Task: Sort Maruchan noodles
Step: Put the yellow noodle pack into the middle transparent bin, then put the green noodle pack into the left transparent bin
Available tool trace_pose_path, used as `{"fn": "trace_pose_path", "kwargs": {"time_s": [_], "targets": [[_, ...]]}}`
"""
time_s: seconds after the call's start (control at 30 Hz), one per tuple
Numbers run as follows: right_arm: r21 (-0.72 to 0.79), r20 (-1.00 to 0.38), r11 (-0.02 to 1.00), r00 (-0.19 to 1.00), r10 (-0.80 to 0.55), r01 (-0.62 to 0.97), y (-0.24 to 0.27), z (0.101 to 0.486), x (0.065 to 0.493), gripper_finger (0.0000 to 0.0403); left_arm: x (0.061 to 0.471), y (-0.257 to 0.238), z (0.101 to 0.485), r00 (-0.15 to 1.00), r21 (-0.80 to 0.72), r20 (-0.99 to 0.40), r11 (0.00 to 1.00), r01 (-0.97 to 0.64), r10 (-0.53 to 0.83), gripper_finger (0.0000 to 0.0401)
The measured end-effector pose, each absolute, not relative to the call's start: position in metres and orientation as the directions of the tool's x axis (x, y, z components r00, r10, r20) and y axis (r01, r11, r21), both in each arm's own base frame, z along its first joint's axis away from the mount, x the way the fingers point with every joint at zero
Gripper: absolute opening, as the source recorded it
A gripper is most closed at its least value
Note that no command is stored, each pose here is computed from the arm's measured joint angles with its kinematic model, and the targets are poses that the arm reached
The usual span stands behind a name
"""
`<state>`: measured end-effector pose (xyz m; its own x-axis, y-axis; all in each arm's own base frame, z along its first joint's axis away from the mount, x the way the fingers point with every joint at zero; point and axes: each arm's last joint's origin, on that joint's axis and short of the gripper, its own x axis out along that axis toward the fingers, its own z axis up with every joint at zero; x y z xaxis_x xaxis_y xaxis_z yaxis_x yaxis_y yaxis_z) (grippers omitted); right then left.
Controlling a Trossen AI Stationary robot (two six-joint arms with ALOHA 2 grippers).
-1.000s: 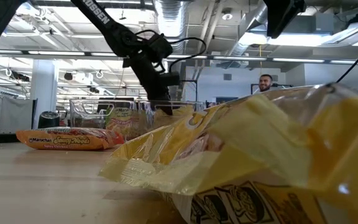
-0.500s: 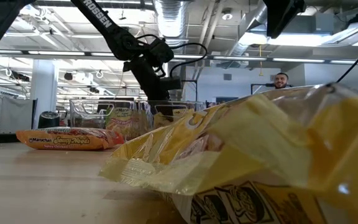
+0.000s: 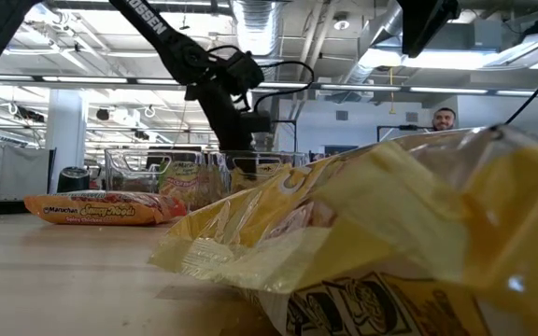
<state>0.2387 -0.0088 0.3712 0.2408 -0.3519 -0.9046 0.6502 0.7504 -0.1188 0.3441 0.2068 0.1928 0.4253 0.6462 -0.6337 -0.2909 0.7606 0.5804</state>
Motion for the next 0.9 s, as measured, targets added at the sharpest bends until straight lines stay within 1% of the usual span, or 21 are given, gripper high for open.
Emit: {"fn": "trace_pose_path", "kwargs": {"time_s": [0.13, 0.27, 0.4, 0.53, 0.7, 0.9], "targets": [[-0.119, -0.904, 0.751, 0.241, -0.352, 0.650, -0.009, 0.371, 0.239, 0.0159, 0.339, 0.199, 0.208, 0.424, 0.557, -0.633, 0.762, -0.331, 0.647, 0.0126], [-0.119, -0.905, 0.753, 0.241, -0.350, 0.647, -0.009, 0.371, 0.239, 0.0159, 0.329, 0.191, 0.233, 0.446, 0.517, -0.618, 0.762, -0.390, 0.648, 0.0126], [-0.111, -0.918, 0.789, 0.241, -0.314, 0.604, -0.008, 0.371, 0.238, 0.0159, 0.315, 0.178, 0.258, 0.461, 0.465, -0.628, 0.777, -0.424, 0.627, 0.0126], [-0.063, -0.942, 0.814, 0.234, -0.238, 0.577, -0.005, 0.370, 0.237, 0.0159, 0.299, 0.155, 0.286, 0.549, 0.341, -0.644, 0.842, -0.419, 0.534, 0.0126], [-0.010, -0.956, 0.864, 0.249, -0.156, 0.503, 0.007, 0.370, 0.238, 0.0159, 0.281, 0.120, 0.316, 0.657, 0.200, -0.649, 0.919, -0.340, 0.384, 0.0126], [0.053, -0.963, 0.915, 0.263, -0.059, 0.401, 0.031, 0.368, 0.237, 0.0159, 0.260, 0.079, 0.342, 0.728, 0.104, -0.625, 0.954, -0.281, 0.282, 0.0126]]}}
